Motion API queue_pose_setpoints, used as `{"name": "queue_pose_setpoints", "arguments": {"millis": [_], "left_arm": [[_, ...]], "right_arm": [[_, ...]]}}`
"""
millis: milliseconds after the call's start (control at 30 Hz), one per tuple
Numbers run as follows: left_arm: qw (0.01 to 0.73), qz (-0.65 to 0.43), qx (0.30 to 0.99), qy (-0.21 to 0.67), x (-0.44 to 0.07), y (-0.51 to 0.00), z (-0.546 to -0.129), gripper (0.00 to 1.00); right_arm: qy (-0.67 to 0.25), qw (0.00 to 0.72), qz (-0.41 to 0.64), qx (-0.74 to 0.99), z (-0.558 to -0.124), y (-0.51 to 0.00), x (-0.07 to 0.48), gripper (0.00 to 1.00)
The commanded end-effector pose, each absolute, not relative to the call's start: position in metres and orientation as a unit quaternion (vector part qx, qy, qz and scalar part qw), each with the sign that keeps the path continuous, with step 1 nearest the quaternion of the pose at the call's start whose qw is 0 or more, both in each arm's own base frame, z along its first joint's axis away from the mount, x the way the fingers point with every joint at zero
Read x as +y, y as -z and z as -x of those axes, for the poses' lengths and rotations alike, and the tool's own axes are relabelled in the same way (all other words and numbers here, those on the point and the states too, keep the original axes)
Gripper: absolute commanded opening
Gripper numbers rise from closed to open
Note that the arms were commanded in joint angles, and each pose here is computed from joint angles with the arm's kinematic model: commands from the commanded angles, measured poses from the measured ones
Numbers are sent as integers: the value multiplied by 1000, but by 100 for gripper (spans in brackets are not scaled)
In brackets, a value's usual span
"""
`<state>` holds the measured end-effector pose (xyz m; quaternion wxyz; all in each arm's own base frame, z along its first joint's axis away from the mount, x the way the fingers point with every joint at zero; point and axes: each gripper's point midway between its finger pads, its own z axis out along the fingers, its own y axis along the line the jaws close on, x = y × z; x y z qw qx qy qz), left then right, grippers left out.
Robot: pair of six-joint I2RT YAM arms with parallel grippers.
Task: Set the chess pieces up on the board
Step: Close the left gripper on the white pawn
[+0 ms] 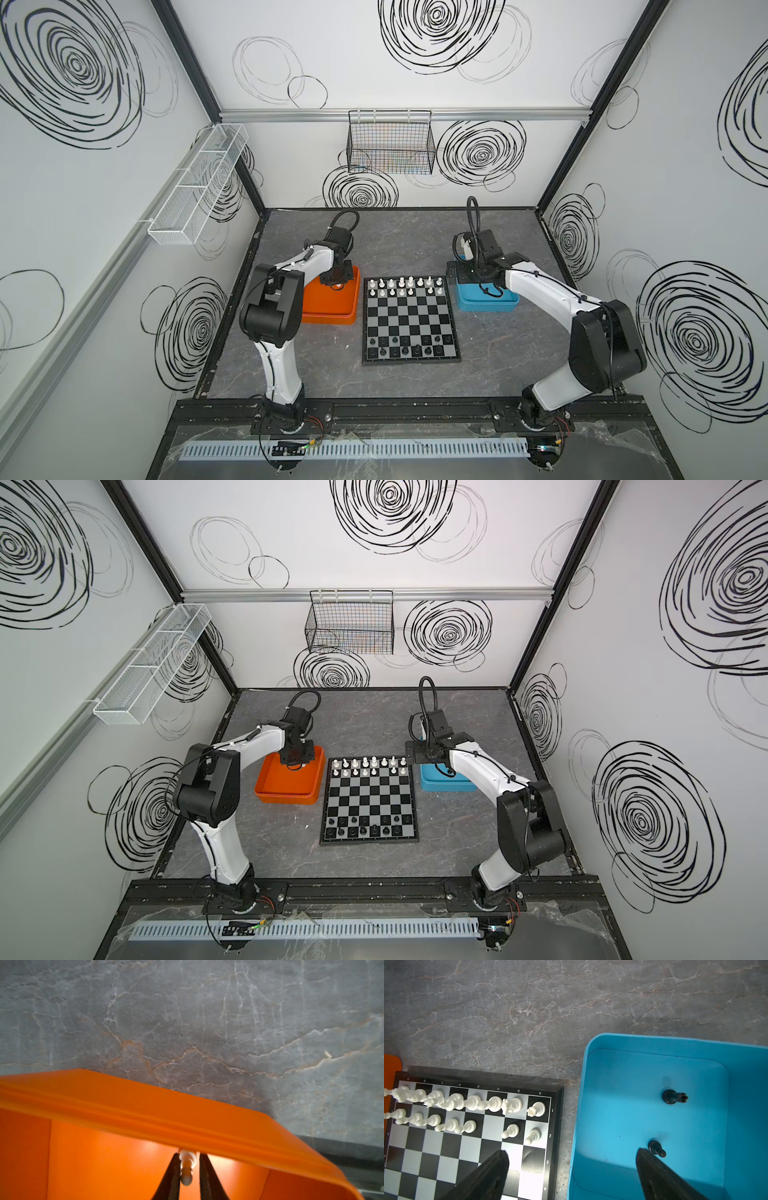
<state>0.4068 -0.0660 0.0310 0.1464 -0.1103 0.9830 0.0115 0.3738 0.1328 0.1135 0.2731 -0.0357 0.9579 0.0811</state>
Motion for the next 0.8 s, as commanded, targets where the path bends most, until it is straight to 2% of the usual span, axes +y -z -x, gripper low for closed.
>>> {"name": "queue_pose_setpoints", "arguments": {"millis": [0,333,767], "left_arm": [[135,105,985,-16,-66,-26,-401,22],[132,103,986,-17,-66,-23,-399,22],[127,102,987,-18,-65,-19,-398,15]], "right_arm": [[-77,270,37,959,-373,-108,130,100],[-77,268,37,960,-372,-106,130,100],[-77,265,37,960,-372,-103,130,100]]}}
